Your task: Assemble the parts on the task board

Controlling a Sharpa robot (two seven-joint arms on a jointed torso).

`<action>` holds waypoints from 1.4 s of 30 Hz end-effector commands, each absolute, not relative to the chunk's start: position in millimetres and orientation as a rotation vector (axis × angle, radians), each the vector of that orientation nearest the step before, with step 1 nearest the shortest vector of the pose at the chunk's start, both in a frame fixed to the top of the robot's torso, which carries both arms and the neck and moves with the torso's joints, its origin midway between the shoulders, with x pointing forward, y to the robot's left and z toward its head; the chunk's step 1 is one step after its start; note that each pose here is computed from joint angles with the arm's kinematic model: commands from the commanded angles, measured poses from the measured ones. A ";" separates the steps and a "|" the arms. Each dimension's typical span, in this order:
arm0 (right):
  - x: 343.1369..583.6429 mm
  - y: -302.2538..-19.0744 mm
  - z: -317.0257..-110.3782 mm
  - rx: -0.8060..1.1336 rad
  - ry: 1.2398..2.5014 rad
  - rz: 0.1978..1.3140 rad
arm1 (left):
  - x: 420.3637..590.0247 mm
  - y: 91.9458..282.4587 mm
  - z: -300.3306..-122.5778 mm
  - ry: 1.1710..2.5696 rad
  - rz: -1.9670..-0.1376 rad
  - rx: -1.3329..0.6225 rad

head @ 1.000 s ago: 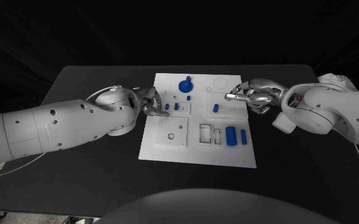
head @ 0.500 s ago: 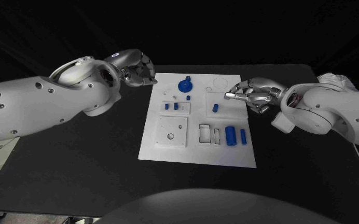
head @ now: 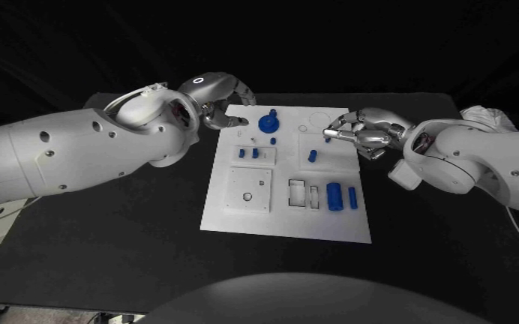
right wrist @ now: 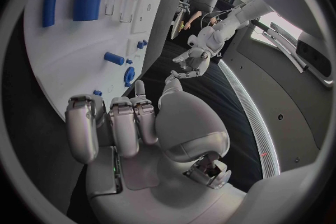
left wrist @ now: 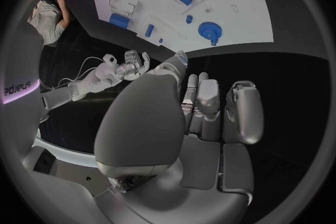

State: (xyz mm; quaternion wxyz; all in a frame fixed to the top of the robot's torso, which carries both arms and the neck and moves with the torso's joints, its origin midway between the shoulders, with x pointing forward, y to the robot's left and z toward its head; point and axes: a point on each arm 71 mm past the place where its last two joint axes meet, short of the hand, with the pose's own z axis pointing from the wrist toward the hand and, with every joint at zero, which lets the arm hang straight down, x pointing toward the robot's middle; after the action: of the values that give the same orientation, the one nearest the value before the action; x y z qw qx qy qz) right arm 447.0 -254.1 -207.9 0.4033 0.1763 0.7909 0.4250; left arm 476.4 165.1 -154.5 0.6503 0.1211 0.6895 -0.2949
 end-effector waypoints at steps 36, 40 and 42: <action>446.8 -254.6 -203.2 0.425 1.931 1.127 | 496.4 89.1 -207.2 1.630 -0.590 0.551; 446.5 -254.6 -203.5 0.426 1.936 1.125 | 499.6 85.7 -209.5 1.644 -0.579 0.555; 446.5 -254.4 -203.6 0.426 1.938 1.124 | 500.7 84.5 -211.0 1.653 -0.573 0.556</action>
State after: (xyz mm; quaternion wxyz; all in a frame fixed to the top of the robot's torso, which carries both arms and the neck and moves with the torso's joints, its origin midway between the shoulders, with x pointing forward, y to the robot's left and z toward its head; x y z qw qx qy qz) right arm 447.6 -256.1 -202.8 0.4242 0.1735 0.7690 0.4457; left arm 500.3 85.7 -208.2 0.6193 0.2379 0.7035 -0.2547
